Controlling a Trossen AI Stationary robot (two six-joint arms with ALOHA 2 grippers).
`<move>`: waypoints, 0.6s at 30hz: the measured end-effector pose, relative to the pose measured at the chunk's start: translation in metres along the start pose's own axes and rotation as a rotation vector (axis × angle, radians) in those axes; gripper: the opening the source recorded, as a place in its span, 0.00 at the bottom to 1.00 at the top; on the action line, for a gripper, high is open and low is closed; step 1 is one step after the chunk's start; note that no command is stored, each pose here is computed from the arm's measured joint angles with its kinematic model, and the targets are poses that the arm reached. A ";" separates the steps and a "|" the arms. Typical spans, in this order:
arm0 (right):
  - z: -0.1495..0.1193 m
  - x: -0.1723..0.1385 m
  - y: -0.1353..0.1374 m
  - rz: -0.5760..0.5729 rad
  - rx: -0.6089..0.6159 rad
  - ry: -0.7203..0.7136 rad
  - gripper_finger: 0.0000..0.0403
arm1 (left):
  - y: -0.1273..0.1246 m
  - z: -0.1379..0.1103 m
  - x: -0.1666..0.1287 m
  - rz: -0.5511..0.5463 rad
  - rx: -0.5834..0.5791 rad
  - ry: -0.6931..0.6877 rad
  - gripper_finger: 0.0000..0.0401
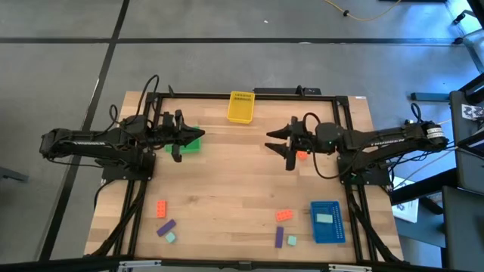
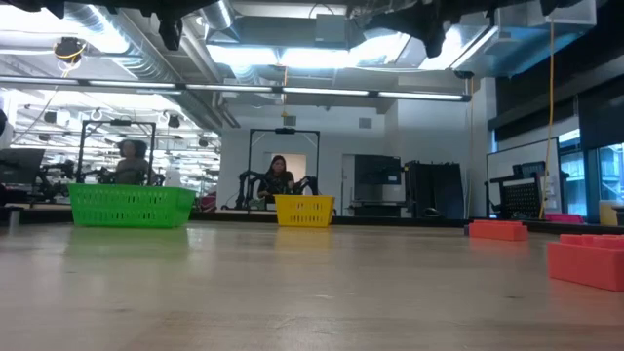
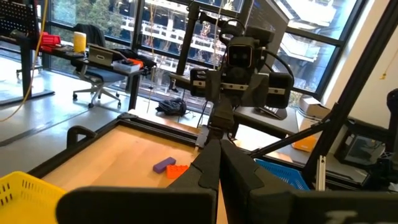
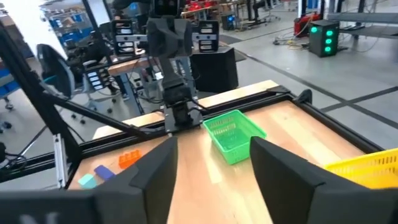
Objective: Sort & place blocks by color
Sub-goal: Put the top right orange game piece into the yellow bin
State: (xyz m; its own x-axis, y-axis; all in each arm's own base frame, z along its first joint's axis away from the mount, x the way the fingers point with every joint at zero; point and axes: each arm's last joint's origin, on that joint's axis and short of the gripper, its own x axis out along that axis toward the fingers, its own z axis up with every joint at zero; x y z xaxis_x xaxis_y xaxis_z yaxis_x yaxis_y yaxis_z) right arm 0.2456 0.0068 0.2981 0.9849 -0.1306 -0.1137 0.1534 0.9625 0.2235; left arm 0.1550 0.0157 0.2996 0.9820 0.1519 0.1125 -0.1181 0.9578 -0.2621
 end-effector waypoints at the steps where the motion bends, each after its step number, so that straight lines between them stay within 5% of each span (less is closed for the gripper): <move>1: 0.000 0.000 0.000 0.005 -0.006 0.002 0.47 | 0.000 0.000 0.000 0.000 0.000 0.000 0.00; 18: 0.000 0.000 0.001 0.048 -0.023 0.010 0.04 | 0.000 0.000 0.000 0.001 0.001 0.000 0.00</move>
State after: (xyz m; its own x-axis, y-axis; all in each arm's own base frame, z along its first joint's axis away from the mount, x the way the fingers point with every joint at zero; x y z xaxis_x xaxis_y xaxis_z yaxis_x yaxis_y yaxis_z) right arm 0.2458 0.0082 0.2982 0.9902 -0.0819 -0.1130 0.1041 0.9728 0.2071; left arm 0.1551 0.0157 0.2995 0.9819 0.1526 0.1120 -0.1190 0.9578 -0.2616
